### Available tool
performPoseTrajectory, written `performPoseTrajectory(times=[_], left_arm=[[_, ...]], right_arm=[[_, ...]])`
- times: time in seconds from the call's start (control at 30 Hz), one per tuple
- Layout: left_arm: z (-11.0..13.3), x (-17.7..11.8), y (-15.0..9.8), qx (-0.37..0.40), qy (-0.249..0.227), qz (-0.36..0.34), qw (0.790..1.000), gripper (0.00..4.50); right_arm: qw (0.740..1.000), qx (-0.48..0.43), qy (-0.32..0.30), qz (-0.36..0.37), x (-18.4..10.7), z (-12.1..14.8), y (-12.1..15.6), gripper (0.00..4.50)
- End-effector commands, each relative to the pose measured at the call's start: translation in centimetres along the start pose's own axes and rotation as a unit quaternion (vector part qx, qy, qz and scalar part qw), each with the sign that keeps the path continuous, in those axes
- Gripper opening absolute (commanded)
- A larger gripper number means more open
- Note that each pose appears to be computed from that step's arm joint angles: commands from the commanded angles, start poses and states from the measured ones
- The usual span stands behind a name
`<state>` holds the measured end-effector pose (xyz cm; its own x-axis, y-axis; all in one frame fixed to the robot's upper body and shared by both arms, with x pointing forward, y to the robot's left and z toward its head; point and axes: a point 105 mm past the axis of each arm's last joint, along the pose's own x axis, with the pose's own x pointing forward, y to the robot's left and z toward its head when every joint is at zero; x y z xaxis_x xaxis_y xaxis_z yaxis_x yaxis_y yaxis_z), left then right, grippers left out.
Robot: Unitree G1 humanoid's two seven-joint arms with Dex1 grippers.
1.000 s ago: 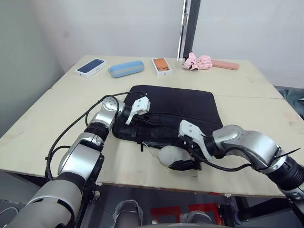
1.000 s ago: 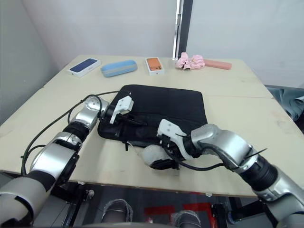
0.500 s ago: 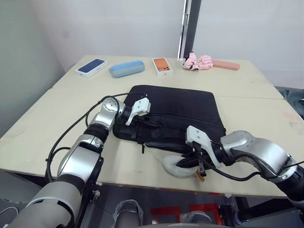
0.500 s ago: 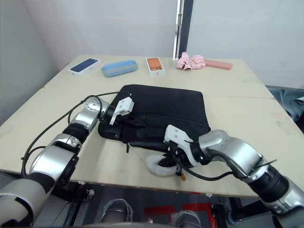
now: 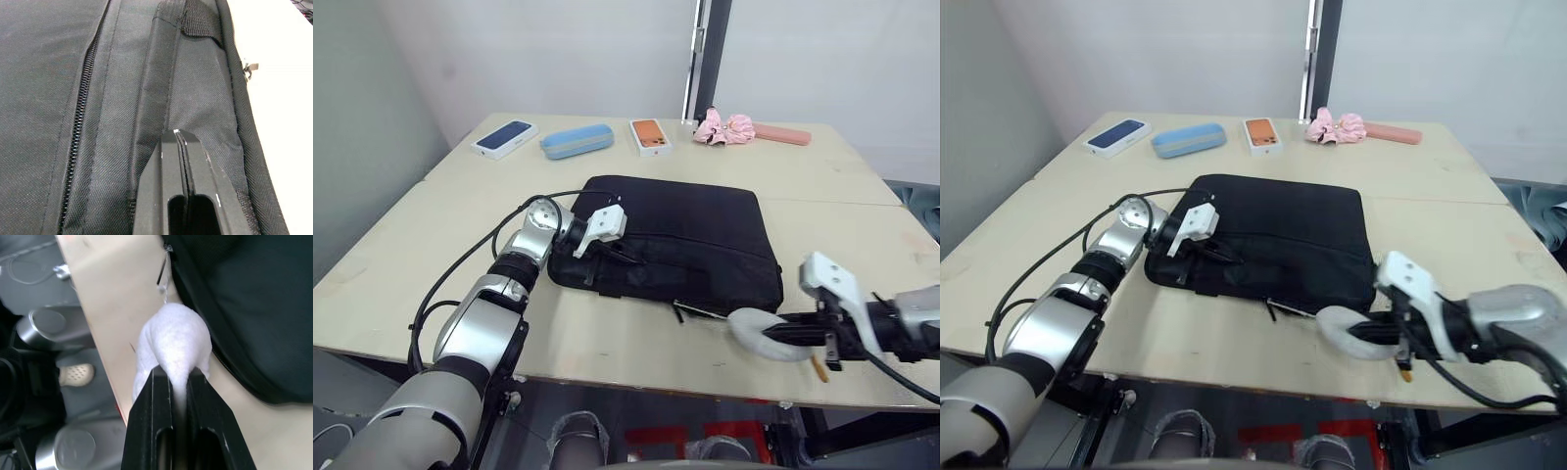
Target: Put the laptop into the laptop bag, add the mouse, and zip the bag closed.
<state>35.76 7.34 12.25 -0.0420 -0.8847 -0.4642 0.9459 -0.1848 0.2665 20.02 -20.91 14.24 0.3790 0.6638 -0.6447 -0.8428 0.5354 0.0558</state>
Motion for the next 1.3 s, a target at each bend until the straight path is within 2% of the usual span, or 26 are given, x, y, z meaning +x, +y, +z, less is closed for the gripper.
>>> performPoseTrajectory(times=[0.03,0.33,0.53,0.63,0.73,0.8,1.03,1.2,1.3], left_arm=[[-0.7,-0.1,-0.3,-0.007,0.021,-0.011,1.0,0.0],[-1.5,0.1,-1.0,-0.002,0.035,-0.026,0.999,0.0],[-2.2,0.0,-1.4,0.0,0.049,-0.031,0.998,0.0],[-2.3,0.1,-1.5,0.001,0.049,-0.029,0.998,0.0],[-3.0,0.0,-2.0,0.012,0.07,-0.041,0.997,0.0],[-3.5,0.0,-2.4,0.017,0.081,-0.048,0.995,0.0],[-5.3,-0.2,-4.1,0.061,0.134,-0.086,0.985,0.0],[-5.6,-0.2,-4.2,0.07,0.141,-0.088,0.984,0.0],[-5.8,-0.3,-4.4,0.069,0.141,-0.09,0.983,0.0]], right_arm=[[0.997,0.006,0.019,-0.07,-3.6,-1.2,-1.9,0.02],[0.986,0.048,0.046,-0.151,-8.0,-4.6,-4.7,0.02],[0.982,0.057,0.054,-0.17,-9.1,-5.5,-5.5,0.02],[0.969,0.06,0.03,-0.239,-11.0,-5.8,-8.0,0.02],[0.952,0.035,-0.012,-0.303,-11.6,-4.8,-10.6,0.02],[0.94,0.018,-0.037,-0.339,-10.7,-3.5,-12.4,0.02],[0.915,-0.019,-0.074,-0.397,-7.6,0.2,-15.0,0.02],[0.911,-0.068,-0.048,-0.405,-4.2,1.6,-15.3,0.02],[0.886,-0.087,-0.024,-0.456,-3.3,2.6,-17.0,0.02]])
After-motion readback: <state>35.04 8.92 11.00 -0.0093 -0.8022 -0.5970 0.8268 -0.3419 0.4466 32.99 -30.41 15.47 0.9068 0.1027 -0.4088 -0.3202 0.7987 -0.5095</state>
